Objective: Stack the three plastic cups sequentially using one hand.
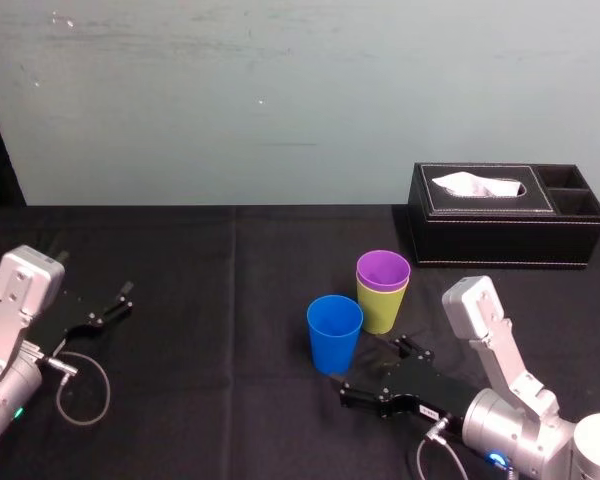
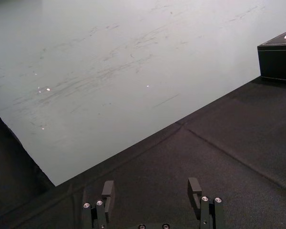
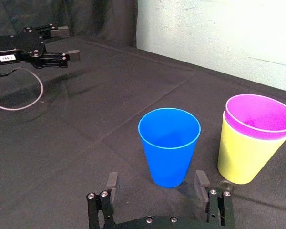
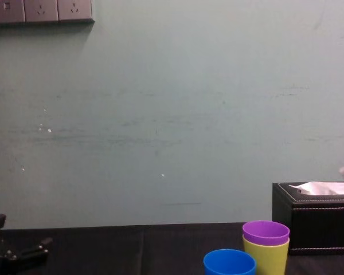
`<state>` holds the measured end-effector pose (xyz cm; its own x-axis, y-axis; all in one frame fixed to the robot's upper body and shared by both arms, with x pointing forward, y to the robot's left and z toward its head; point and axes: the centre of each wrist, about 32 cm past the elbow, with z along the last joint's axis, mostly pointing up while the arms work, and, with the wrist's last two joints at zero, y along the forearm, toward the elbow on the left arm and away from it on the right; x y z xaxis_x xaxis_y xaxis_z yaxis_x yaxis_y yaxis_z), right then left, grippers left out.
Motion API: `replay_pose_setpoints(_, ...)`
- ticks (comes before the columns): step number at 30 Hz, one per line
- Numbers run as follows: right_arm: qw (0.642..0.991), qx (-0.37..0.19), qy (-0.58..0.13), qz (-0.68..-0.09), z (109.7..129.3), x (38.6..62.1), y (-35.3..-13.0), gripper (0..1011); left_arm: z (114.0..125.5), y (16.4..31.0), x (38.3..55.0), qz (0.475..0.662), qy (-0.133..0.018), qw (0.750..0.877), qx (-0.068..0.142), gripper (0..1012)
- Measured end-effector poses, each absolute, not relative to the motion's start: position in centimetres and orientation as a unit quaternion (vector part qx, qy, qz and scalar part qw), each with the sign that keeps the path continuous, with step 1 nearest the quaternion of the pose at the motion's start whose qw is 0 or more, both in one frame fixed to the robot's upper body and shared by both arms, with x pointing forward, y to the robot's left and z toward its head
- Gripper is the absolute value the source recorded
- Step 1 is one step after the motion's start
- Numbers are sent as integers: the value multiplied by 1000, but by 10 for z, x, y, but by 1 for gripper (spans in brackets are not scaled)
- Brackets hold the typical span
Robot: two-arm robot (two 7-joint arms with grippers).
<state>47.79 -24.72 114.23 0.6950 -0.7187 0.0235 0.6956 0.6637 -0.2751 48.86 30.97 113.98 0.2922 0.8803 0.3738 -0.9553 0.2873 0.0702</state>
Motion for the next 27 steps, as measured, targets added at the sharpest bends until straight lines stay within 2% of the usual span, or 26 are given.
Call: replay_pose_setpoints(27,914,-118,39,-386,1129,503,-232,1003,1140,310,489,580,-132,791,141,1000)
